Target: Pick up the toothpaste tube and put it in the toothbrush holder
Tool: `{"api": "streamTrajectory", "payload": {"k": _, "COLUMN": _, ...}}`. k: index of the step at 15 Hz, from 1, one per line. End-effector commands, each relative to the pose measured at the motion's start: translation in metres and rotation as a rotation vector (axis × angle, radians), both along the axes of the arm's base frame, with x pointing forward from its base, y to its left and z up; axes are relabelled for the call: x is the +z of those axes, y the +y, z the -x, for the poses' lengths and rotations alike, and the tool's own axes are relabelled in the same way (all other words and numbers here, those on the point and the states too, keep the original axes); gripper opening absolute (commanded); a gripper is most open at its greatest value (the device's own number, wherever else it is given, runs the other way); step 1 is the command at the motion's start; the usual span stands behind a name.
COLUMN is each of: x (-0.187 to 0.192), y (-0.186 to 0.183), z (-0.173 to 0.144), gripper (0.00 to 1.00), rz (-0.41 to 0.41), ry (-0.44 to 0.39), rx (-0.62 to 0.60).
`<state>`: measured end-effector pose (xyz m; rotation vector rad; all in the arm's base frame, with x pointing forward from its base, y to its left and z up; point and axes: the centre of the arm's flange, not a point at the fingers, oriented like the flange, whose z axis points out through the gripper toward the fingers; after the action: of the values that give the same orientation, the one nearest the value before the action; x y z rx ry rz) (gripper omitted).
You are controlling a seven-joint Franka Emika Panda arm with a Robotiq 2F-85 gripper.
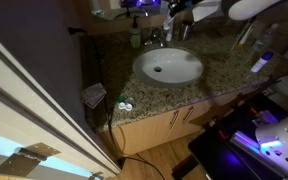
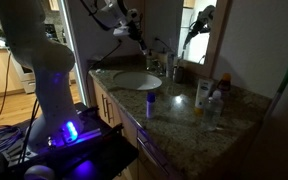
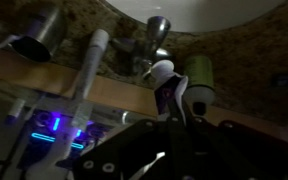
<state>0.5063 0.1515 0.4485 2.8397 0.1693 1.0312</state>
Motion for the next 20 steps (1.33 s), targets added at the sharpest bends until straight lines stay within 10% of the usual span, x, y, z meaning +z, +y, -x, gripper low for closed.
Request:
{"api": "streamTrajectory", "payload": {"k": 1, "x": 0.002, "y": -0.008, "z": 0.003, "gripper": 0.04, "rz": 0.000, "ry": -0.006, "rx": -0.020}}
{"api": "streamTrajectory", "payload": {"k": 20, "x": -0.030, "y": -0.158, "z": -0.075, "gripper": 0.01, "rz": -0.239, "ry": -0.072, "rx": -0.725}}
